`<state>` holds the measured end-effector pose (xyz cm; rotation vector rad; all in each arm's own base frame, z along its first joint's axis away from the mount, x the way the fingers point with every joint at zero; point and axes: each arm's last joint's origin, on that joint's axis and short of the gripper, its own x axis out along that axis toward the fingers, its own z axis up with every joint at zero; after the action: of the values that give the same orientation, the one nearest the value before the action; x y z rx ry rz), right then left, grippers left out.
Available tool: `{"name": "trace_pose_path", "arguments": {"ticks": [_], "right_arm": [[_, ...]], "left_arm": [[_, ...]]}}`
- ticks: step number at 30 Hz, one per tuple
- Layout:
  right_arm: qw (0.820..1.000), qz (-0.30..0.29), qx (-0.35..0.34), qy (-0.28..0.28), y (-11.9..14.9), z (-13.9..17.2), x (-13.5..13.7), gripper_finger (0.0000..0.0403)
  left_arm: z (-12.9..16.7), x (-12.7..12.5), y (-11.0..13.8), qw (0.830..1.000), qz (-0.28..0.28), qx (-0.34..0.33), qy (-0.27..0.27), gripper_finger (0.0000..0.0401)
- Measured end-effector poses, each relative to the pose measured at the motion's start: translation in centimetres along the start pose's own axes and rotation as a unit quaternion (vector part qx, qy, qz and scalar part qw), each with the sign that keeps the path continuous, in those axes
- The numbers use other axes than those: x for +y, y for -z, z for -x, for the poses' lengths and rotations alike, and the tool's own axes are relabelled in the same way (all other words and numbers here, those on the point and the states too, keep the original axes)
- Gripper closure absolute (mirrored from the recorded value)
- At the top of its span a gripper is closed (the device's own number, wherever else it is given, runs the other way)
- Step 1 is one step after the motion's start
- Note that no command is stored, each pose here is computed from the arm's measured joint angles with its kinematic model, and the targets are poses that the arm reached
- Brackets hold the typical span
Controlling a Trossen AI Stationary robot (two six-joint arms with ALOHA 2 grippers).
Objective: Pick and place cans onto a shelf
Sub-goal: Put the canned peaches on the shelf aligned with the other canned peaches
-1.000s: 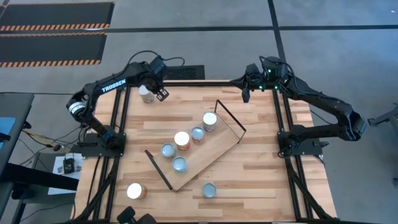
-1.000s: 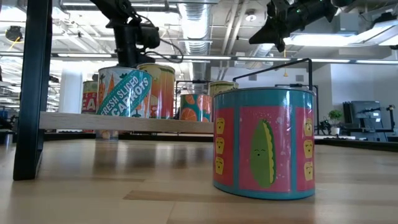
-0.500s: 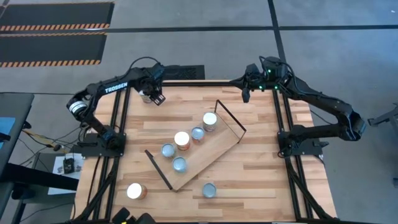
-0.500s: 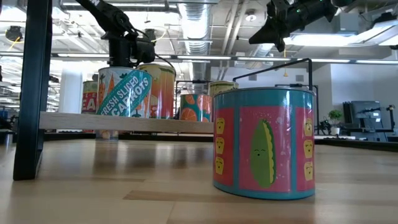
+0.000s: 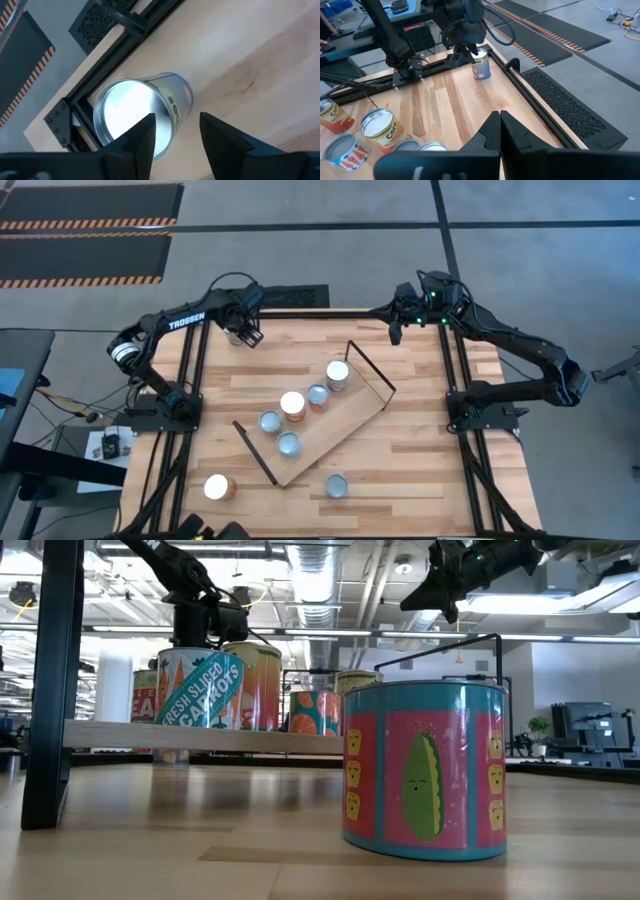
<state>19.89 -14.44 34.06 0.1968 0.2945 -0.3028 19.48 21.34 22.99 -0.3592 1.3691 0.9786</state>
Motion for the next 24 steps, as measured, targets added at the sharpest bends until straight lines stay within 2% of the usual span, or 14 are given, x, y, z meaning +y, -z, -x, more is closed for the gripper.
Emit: {"name": "trace_pose_path", "arguments": {"ticks": [8,15,18,24], "right_arm": [[1.0,0.0,0.0,0.0,0.0,0.0,0.0,0.0391],[1.0,0.0,0.0,-0.001,0.0,0.0,0.0,0.0391],[1.0,0.0,0.0,-0.001,0.0,0.0,0.0,0.0391],[1.0,0.0,0.0,-0.001,0.0,0.0,0.0,0.0391]], "left_arm": [[-1.5,0.1,1.0,1.0,0.0,0.009,-0.002,0.032],[-1.6,-0.3,1.2,0.999,-0.033,0.001,-0.011,0.0358],[-1.0,-0.4,0.7,0.999,-0.049,-0.019,0.003,0.039],[-0.4,-0.5,0.2,0.995,-0.074,-0.041,0.048,0.04]]}}
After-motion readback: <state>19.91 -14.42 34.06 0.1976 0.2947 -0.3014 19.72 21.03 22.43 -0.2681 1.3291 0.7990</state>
